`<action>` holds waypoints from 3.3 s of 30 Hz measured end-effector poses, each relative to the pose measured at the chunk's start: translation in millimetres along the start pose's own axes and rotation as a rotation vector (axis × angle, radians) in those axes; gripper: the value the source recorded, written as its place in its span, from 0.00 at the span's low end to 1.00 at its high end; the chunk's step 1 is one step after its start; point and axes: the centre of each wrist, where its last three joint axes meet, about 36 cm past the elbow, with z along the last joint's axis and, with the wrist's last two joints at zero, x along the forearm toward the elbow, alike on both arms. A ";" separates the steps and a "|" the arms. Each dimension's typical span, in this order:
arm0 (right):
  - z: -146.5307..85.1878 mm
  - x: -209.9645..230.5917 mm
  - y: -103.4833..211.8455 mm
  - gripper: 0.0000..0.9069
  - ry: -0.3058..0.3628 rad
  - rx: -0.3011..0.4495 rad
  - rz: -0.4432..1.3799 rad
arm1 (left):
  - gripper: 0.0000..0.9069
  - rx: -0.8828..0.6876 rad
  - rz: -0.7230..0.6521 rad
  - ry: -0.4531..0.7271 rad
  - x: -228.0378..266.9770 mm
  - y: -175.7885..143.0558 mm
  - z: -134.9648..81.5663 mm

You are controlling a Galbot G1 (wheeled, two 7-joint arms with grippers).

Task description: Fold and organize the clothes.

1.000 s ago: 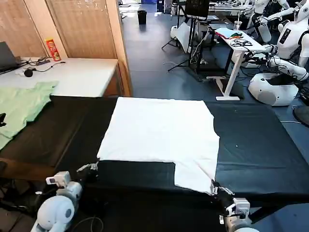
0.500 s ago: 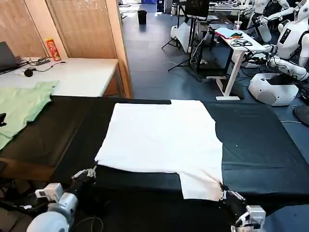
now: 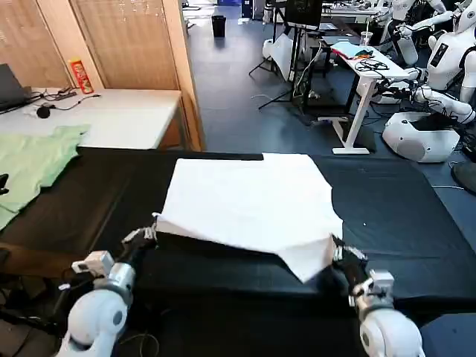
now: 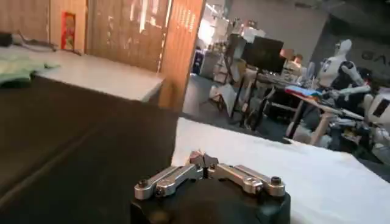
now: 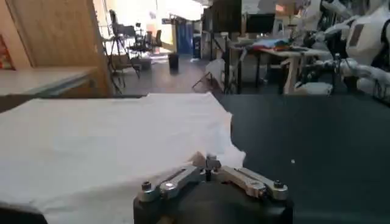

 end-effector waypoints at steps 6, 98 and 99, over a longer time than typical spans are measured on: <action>-13.6 -35.3 -5.9 0.06 -0.015 0.015 0.002 | 0.00 -0.023 -0.011 0.011 -31.6 7.7 3.8; -14.0 167.2 0.9 0.97 0.332 0.021 -0.002 | 0.97 -0.290 -0.001 0.216 86.1 23.6 24.5; -15.1 169.3 1.6 0.97 0.335 0.022 -0.003 | 0.97 -0.291 -0.002 0.218 87.8 23.2 24.7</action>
